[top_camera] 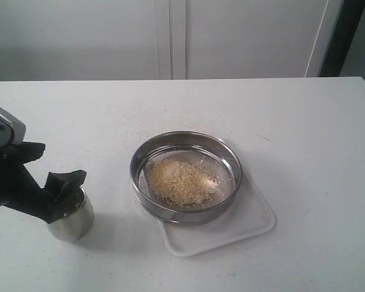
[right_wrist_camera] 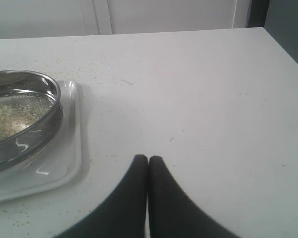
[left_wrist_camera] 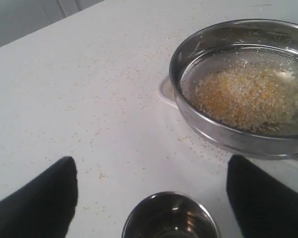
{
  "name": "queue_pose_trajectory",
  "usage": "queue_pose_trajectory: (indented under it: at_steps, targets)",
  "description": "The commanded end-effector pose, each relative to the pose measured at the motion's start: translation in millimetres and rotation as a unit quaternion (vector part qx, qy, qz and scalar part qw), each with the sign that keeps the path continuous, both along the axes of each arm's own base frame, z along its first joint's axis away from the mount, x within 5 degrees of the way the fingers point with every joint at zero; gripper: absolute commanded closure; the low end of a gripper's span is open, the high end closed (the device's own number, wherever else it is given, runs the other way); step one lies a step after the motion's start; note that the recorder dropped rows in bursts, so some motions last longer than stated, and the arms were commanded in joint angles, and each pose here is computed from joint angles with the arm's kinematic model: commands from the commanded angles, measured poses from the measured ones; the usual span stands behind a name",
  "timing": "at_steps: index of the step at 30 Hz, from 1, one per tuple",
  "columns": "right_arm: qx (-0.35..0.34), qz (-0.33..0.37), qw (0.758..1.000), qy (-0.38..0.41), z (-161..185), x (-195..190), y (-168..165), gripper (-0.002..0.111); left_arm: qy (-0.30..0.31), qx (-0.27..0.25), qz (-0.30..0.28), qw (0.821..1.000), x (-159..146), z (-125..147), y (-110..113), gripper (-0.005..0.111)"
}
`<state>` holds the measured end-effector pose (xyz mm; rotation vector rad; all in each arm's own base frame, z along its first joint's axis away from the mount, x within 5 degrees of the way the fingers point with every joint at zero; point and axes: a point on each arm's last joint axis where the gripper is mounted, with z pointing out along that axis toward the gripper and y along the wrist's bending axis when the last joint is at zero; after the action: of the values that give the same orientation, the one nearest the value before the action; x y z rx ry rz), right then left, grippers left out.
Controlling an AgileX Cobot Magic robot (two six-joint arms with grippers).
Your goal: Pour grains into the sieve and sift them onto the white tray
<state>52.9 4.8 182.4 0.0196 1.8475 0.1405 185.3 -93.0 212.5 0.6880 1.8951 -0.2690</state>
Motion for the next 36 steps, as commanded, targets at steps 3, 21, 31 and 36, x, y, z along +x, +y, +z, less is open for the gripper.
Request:
queue_pose_trajectory:
  at_steps: [3,21,31,36]
  targets:
    - [0.000,0.001,1.000,-0.006,-0.8,0.2,0.1,0.108,0.057,0.036,0.059,0.996,-12.1,-1.4,16.7,0.061]
    - [0.000,0.001,1.000,-0.006,-0.8,0.2,0.1,0.108,0.162,0.088,0.174,0.967,-37.2,5.6,46.0,0.107]
    - [0.000,0.001,1.000,-0.006,-0.8,0.2,0.1,0.108,0.301,0.103,0.231,0.920,-54.5,-2.0,53.4,0.107]
    - [0.000,0.001,1.000,-0.006,-0.8,0.2,0.1,0.108,0.337,0.106,0.240,0.904,-60.7,-5.0,54.4,0.107]
